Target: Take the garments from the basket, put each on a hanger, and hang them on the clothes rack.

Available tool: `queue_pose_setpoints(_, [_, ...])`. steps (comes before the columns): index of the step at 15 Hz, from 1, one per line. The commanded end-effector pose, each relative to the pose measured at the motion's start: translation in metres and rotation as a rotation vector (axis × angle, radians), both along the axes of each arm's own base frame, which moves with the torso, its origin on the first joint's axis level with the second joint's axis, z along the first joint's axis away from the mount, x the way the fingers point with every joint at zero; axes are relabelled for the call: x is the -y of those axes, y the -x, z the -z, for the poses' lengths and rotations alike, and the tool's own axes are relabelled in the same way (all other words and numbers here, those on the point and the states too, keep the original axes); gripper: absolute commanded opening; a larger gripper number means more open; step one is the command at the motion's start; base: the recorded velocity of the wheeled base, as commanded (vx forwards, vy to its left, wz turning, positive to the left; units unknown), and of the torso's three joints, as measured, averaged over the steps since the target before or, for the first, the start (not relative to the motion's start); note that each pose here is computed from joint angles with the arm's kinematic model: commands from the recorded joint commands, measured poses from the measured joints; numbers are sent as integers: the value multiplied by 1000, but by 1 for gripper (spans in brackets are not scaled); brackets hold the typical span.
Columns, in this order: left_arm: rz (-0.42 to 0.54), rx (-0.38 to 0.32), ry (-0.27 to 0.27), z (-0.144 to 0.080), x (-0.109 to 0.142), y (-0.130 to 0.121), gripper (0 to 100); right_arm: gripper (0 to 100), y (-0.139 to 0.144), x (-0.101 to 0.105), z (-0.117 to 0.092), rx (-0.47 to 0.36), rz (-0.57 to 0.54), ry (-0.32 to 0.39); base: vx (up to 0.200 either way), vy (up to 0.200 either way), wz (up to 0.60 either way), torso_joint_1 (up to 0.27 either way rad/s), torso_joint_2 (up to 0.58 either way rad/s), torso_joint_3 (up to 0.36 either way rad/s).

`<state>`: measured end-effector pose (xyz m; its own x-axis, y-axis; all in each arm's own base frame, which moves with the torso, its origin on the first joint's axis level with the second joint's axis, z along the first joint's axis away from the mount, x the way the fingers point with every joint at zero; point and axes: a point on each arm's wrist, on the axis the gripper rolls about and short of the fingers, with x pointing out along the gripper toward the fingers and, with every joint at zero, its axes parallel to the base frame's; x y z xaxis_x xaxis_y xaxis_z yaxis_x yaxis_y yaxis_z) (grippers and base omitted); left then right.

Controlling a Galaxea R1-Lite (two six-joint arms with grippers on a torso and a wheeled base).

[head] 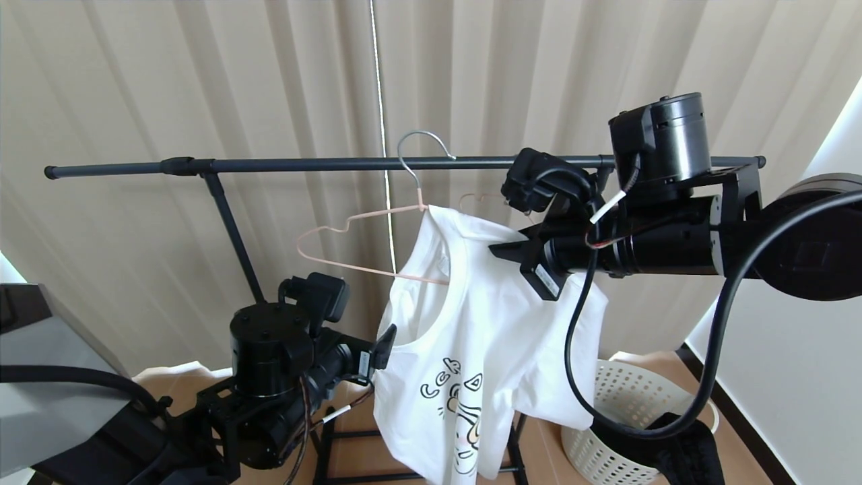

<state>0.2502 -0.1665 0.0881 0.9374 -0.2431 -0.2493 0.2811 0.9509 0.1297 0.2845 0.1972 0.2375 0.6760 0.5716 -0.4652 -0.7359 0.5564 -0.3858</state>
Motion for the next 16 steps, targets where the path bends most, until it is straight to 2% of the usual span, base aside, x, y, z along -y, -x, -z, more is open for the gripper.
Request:
queue_pose_setpoints(1, [6,-14,-9,6,4,-2,100,0,6,2,-3,6,-5,-4,0,0,0,0,0,0])
queue_pose_setpoints(13, [-16,-25,-25,17,6,-5,100,0,23,5,-18,39,-29,-27,0,0,0,0,0,0])
queue_pose_setpoints(14, [-16,-24,-24,17,6,-5,0,0,23,5,-18,38,-27,-28,0,0,0,0,0,0])
queue_pose_setpoints(16, [-16,-20,-22,16,6,-5,0,0,23,6,-16,33,-24,-25,0,0,0,0,0,0])
